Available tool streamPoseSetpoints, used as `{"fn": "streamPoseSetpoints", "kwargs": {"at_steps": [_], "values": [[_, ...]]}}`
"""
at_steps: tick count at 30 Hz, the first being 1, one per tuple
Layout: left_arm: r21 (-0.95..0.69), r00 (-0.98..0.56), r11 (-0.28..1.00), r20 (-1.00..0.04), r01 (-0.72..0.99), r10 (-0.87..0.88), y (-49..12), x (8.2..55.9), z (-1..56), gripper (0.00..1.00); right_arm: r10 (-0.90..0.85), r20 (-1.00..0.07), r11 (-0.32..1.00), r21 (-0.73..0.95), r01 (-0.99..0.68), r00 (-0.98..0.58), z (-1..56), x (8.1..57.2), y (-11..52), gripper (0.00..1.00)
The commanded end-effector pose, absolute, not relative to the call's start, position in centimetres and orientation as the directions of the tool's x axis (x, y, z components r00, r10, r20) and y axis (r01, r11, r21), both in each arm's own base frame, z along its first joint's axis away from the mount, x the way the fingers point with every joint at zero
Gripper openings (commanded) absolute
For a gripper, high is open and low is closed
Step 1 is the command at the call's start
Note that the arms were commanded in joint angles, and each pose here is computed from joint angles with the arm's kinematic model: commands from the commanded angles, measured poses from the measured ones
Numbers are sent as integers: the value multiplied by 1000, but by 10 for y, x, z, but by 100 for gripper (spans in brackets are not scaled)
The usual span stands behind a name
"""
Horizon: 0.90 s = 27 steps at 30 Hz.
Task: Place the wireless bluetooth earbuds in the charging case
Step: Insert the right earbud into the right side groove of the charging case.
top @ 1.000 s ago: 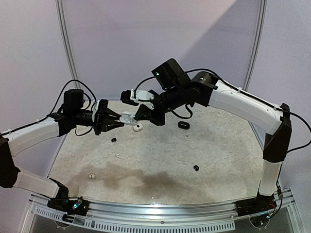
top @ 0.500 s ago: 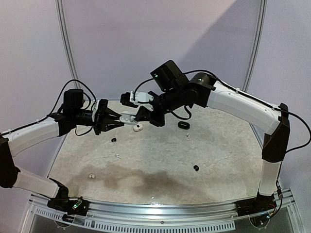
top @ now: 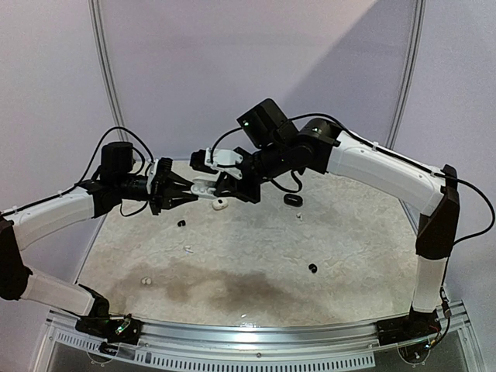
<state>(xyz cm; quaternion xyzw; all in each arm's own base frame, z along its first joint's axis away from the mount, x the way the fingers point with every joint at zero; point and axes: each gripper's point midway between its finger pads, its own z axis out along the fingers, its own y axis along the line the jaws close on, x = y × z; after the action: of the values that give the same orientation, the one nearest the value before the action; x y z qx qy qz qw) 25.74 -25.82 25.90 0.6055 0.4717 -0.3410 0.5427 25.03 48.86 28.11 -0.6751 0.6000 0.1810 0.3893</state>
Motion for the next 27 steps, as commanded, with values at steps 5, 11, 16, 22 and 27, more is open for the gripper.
{"fn": "streamPoseSetpoints", "kwargs": {"at_steps": [5, 11, 16, 22, 27], "values": [[299, 288, 33, -938, 954, 194, -262, 255, 256, 0, -669, -716, 57, -315, -947, 198, 277, 258, 496, 22], [142, 109, 159, -974, 977, 196, -252, 277, 247, 0, -579, -794, 107, -301, -948, 187, 313, 255, 499, 25], [26, -17, 259, -986, 966, 163, -236, 297, 244, 0, -455, -874, 154, -269, -951, 173, 357, 254, 495, 29], [-93, -143, 395, -985, 914, 100, -207, 321, 252, 0, -286, -956, 241, -143, -960, 71, 397, 270, 486, 40], [-127, -186, 544, -981, 829, 55, -166, 335, 264, 0, -259, -962, 363, -14, -932, -87, 381, 303, 480, 52]]}}
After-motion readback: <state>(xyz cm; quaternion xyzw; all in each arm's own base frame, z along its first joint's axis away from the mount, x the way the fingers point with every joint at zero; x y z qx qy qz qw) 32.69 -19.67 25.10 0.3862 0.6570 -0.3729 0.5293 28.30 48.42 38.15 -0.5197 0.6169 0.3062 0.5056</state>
